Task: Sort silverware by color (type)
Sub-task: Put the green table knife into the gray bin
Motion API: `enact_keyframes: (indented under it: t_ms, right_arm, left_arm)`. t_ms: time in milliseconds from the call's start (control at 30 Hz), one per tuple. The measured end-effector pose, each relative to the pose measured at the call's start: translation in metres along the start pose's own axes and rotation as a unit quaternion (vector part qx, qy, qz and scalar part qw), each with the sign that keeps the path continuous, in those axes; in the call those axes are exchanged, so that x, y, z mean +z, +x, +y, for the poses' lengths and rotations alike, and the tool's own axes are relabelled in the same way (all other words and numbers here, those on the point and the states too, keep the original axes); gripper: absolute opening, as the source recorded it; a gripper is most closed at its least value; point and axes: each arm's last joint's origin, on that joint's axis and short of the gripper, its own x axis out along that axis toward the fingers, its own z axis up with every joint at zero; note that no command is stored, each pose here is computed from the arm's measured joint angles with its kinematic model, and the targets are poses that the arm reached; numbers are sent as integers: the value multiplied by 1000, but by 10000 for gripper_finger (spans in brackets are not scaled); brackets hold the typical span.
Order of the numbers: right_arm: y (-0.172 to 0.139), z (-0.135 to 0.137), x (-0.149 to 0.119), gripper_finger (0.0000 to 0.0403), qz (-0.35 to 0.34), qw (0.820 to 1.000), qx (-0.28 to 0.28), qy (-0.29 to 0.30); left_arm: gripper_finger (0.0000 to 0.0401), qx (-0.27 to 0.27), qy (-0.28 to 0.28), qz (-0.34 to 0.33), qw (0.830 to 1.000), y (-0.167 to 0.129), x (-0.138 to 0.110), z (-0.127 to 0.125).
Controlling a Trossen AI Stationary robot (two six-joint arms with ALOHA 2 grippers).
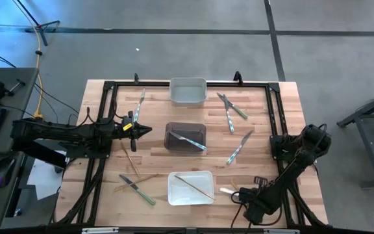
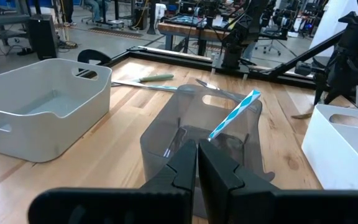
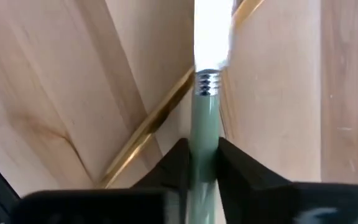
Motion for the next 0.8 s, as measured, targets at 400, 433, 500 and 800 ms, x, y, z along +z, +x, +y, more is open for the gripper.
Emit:
enact_keyframes:
  t_ms: [400,433,500,800]
  right_arm:
    - [-44,-18,18,6,-96,994,38,15]
    - [-50,-22,22,7,-108,993,43,23]
    - [-63,-31,31,7,-133,989,51,34]
    - [-101,-98,85,5,-202,976,42,72]
  left_arm:
    - [10,0,0,0,1000,0,0,0]
    - [10,0,0,0,1000,0,0,0]
    - [10,0,0,0,1000,0,0,0]
    - [10,0,0,0,1000,0,0,0]
